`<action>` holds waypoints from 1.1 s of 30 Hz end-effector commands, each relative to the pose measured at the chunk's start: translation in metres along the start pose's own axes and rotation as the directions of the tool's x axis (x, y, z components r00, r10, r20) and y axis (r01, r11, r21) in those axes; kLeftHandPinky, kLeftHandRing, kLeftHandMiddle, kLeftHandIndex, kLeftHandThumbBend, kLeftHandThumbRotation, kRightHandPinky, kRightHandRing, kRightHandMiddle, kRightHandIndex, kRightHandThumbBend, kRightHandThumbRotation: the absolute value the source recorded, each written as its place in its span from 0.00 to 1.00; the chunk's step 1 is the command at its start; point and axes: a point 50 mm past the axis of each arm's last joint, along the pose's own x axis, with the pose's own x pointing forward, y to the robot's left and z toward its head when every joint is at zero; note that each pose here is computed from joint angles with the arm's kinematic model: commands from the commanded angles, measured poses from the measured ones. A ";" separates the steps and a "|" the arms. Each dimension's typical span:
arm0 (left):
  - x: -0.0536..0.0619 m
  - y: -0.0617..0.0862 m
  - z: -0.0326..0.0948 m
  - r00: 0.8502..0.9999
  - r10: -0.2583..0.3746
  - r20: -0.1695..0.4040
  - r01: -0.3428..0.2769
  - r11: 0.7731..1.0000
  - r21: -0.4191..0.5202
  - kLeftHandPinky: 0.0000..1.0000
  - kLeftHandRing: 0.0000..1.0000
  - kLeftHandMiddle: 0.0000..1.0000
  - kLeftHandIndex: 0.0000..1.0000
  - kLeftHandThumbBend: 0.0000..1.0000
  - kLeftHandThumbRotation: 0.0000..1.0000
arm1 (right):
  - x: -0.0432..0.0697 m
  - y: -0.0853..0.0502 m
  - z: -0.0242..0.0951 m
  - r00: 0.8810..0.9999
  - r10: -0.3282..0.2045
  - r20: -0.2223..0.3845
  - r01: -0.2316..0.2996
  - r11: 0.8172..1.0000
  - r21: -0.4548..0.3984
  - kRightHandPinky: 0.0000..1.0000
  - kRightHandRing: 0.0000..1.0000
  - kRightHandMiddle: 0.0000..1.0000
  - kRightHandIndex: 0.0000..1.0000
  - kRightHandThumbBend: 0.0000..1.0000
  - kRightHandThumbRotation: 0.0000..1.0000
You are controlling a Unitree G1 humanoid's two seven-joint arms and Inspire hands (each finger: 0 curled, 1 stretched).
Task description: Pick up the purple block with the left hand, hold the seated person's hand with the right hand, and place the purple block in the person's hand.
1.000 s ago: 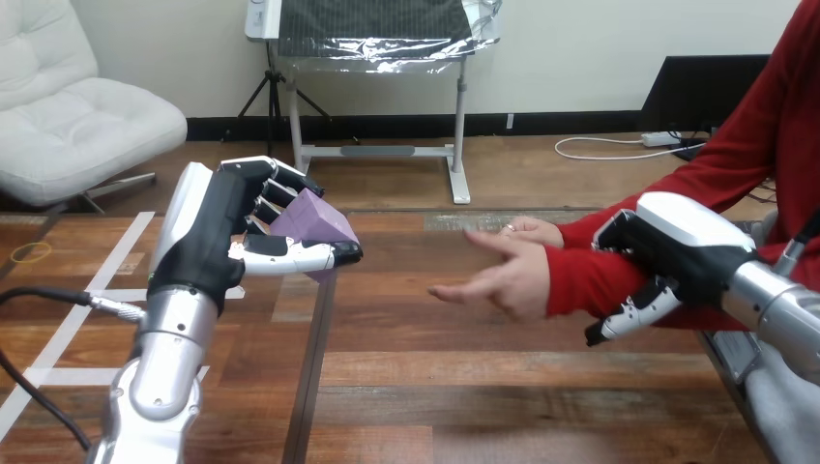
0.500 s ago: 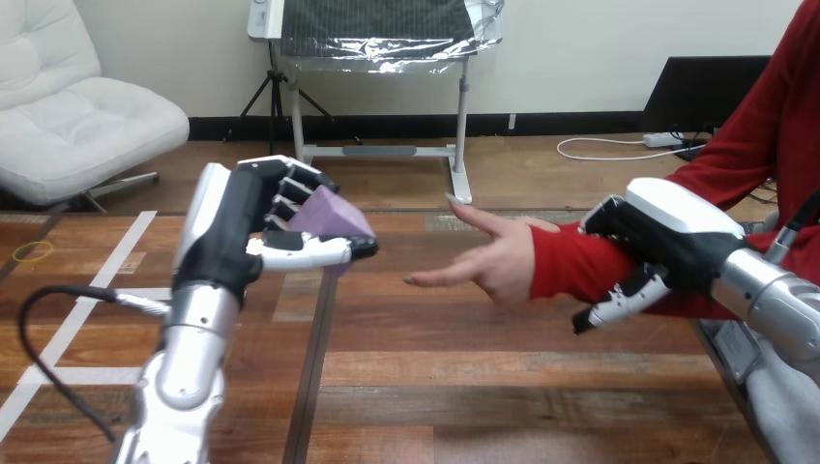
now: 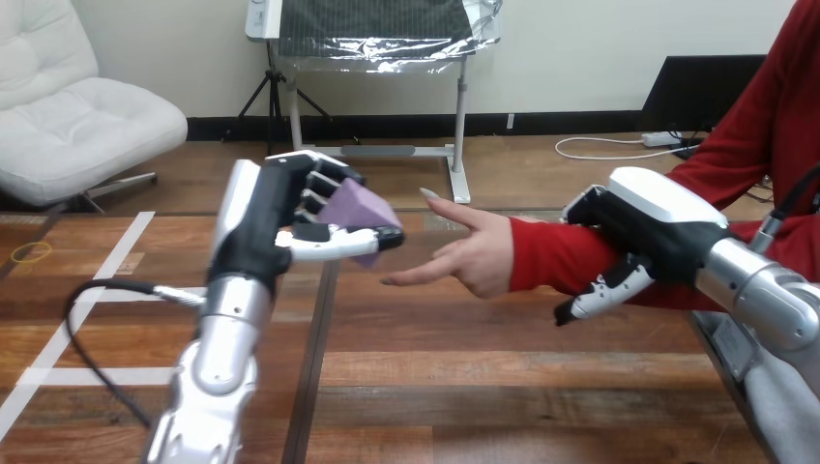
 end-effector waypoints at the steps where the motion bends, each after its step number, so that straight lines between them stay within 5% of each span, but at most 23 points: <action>1: 0.022 -0.006 0.026 0.995 0.009 0.099 -0.007 1.000 -0.021 0.27 0.33 0.39 0.43 0.73 0.00 | 0.012 -0.010 0.025 0.994 -0.058 0.092 0.057 0.998 0.016 0.26 0.29 0.33 0.34 0.90 0.16; 33: 0.051 -0.057 0.030 0.993 -0.093 0.075 0.101 0.989 -0.109 0.28 0.34 0.40 0.44 0.74 0.00 | 0.020 -0.003 0.047 0.986 -0.061 0.152 0.053 0.997 0.056 0.22 0.25 0.29 0.30 0.91 0.18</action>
